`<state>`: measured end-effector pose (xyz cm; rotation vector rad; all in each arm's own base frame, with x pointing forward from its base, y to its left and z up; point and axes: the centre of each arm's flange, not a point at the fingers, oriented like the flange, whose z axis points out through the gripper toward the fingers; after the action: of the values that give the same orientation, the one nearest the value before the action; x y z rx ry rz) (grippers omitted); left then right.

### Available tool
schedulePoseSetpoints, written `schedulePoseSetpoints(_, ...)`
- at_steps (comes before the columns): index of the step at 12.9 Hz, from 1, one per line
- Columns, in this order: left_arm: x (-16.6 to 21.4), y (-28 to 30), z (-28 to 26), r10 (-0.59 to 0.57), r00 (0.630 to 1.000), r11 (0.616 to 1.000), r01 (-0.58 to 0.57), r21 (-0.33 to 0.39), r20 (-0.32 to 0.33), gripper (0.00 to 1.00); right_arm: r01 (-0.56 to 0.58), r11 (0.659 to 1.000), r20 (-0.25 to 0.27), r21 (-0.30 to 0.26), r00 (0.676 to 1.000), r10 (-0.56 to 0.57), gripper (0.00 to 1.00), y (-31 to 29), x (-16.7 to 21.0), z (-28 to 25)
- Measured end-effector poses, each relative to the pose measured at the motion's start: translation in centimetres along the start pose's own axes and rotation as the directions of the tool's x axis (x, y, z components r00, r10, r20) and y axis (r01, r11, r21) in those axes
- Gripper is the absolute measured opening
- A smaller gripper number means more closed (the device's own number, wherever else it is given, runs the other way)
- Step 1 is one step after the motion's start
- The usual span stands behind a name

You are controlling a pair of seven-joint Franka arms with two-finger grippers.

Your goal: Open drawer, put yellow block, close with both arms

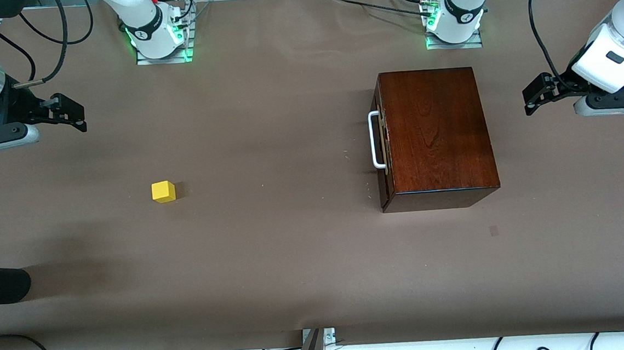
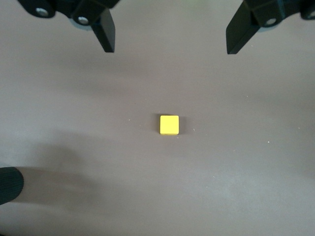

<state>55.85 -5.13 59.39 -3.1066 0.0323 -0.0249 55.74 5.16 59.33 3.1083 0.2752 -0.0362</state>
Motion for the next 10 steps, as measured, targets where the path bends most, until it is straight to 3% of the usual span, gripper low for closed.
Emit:
schedulePoseSetpoints(6,0.00,-0.10,0.03,-0.002,1.000,1.000,0.002,0.000,0.002,1.00,0.000,1.000,0.000,0.000,1.000,0.000,1.00,0.02,0.00,0.00)
schedulePoseSetpoints(10,-0.58,0.22,0.49,-0.003,0.999,1.000,0.003,0.004,0.054,1.00,0.000,1.000,0.000,0.000,1.000,0.000,1.00,0.02,0.00,0.00)
